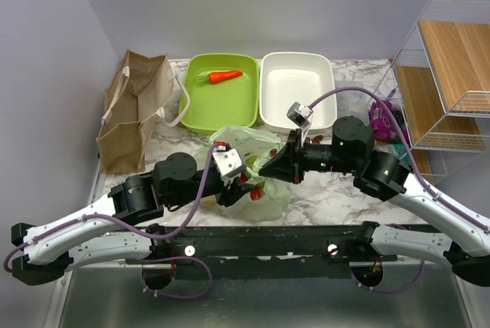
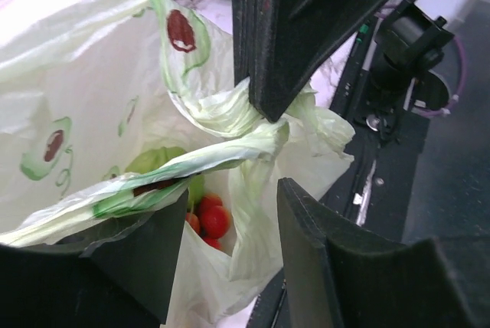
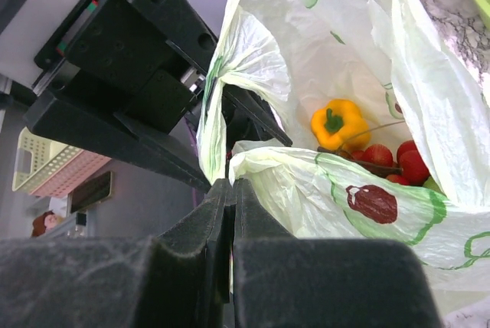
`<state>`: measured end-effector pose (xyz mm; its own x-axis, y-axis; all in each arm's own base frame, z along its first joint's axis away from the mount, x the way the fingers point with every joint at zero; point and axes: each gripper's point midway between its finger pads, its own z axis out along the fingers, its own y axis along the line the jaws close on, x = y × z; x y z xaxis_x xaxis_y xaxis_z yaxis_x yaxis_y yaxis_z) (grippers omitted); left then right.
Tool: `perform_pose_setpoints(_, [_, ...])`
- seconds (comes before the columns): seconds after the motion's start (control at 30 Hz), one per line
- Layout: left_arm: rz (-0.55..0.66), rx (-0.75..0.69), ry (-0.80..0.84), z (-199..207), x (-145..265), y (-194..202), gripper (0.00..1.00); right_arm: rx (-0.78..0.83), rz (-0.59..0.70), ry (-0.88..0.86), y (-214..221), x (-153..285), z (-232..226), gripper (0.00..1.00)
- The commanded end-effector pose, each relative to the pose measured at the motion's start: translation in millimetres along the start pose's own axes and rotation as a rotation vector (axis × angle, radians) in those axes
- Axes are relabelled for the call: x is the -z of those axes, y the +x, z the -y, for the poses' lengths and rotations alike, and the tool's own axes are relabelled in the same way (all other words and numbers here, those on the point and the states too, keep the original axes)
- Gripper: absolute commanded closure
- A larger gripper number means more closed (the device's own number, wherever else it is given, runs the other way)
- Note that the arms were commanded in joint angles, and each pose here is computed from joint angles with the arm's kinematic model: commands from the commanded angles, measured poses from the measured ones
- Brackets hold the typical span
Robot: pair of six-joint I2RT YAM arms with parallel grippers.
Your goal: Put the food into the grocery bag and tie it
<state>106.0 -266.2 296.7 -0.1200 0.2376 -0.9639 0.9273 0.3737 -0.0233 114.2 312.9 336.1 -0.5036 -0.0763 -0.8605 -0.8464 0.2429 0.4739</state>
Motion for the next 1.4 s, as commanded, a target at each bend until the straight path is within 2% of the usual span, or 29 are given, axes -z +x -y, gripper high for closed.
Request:
perform_pose_setpoints(0.0, [0.077, -0.09, -0.146, -23.3, 0.9, -18.3, 0.5, 0.013, 0.007, 0.042, -7.0, 6.0, 2.7, 0.99])
perform_pose_setpoints(0.23, [0.038, -0.205, -0.22, -38.1, 9.2, -17.8, 0.53, -0.009, -0.051, -0.044, 1.8, -2.0, -8.5, 0.99])
perform_pose_setpoints(0.43, [-0.01, -0.182, -0.039, -6.4, 5.5, -10.4, 0.4, 0.03, -0.004, 0.002, -10.1, -0.5, -2.3, 0.99])
perform_pose_setpoints(0.57, [0.029, -0.119, 0.006, 4.2, 3.3, -11.6, 0.36, 0.061, 0.029, 0.021, -21.6, 3.1, -2.7, 0.99])
perform_pose_setpoints(0.77, [0.098, -0.137, -0.169, -26.7, 11.4, -25.9, 0.47, 0.129, 0.113, 0.193, -39.6, 20.6, 20.5, 0.99])
perform_pose_setpoints(1.0, [0.068, -0.198, -0.178, -30.5, 11.6, -23.0, 0.47, 0.191, 0.243, 0.364, -61.6, 39.3, 46.0, 0.99])
perform_pose_setpoints(1.13, [0.066, -0.206, -0.196, -34.1, 14.2, -22.9, 0.5, 0.226, 0.22, 0.342, -60.0, 21.5, 51.2, 0.99])
perform_pose_setpoints(1.37, [0.067, -0.226, -0.25, -44.0, 20.1, -26.0, 0.52, 0.215, 0.075, 0.145, -31.8, -22.5, 37.8, 0.99])
